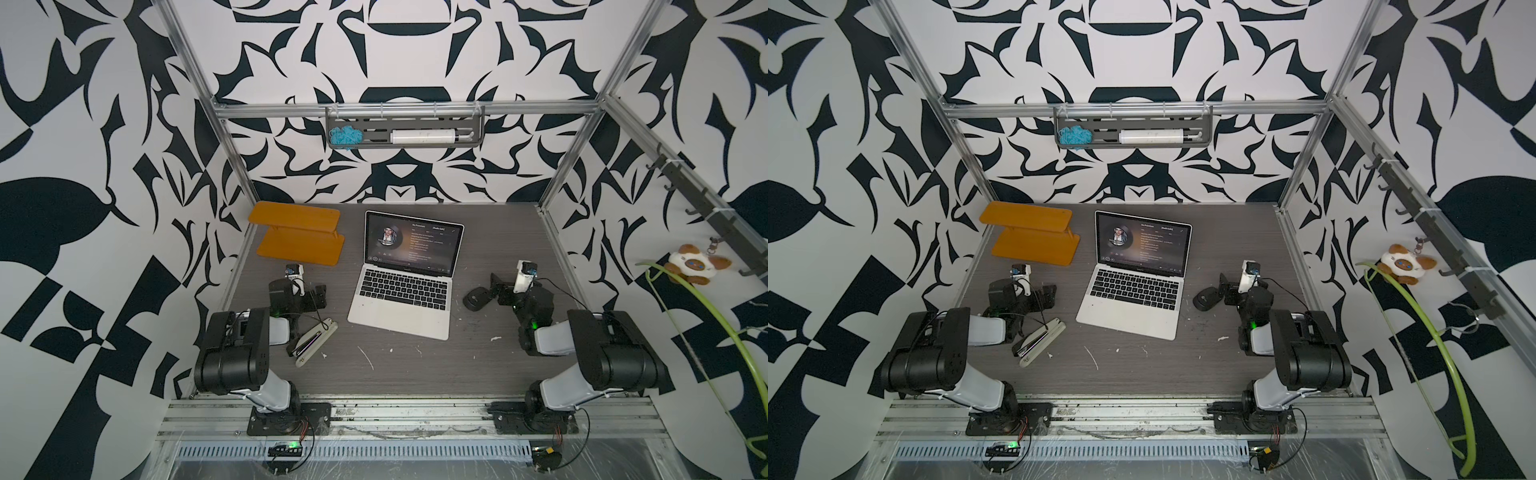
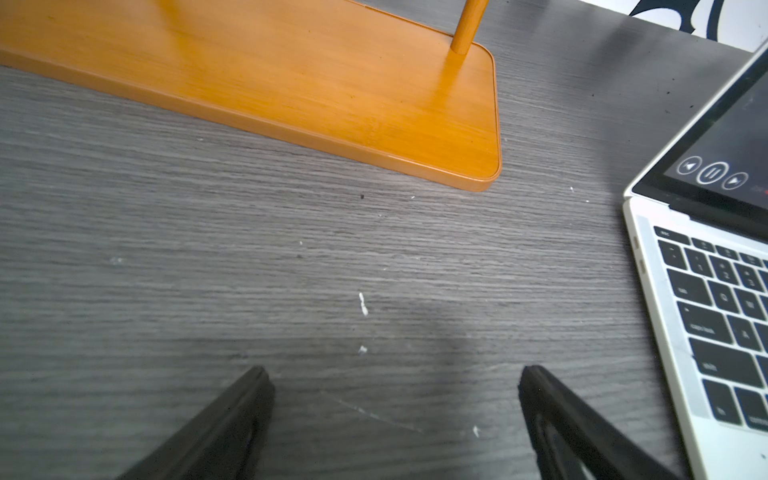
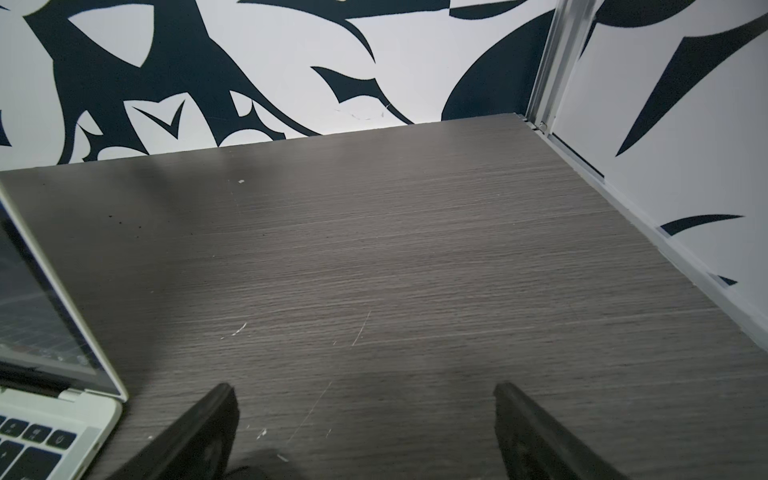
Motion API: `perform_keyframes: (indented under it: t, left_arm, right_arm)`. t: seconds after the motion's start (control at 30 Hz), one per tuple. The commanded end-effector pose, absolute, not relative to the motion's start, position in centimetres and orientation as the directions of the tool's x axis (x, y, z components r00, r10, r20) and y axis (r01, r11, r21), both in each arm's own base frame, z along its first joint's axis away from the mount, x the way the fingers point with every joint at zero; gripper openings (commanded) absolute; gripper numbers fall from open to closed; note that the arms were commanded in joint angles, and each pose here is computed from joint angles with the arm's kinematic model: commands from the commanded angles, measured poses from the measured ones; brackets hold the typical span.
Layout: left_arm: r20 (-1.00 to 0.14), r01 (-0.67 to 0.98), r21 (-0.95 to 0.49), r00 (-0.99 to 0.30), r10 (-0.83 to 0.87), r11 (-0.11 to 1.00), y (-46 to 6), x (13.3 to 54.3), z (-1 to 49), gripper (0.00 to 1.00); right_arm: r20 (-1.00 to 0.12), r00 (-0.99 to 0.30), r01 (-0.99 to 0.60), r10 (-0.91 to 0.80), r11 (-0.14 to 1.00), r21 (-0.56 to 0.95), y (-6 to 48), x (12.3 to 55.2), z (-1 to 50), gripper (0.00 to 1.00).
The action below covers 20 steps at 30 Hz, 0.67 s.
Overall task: Remove the wireless mouse receiver from the laptop
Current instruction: Reset both arms
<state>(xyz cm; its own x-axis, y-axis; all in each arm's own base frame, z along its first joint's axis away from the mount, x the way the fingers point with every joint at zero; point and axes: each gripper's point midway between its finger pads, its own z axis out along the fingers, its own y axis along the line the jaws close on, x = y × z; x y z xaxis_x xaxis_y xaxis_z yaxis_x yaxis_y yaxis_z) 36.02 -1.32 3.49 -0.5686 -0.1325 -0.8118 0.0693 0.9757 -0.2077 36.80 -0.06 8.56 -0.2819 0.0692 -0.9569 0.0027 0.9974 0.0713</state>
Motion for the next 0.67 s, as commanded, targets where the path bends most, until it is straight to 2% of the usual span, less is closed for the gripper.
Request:
perform_keyframes:
  t: [0.0, 0.63]
  left_arm:
    - [-0.819, 0.082, -0.207, -0.560, -0.127, 0.975, -1.40, 36.06, 3.85, 0.98]
    - [-0.819, 0.082, -0.207, -0.560, -0.127, 0.975, -1.40, 36.06, 3.85, 0.98]
  right_arm:
    - [-0.970, -0.233, -0.010, 0.063, 0.998, 0.067, 0.17, 37.29, 9.99, 1.00]
    - [-0.971, -0.235, -0.022, 0.043, 0.999, 0.049, 0.62, 37.29, 9.96, 1.00]
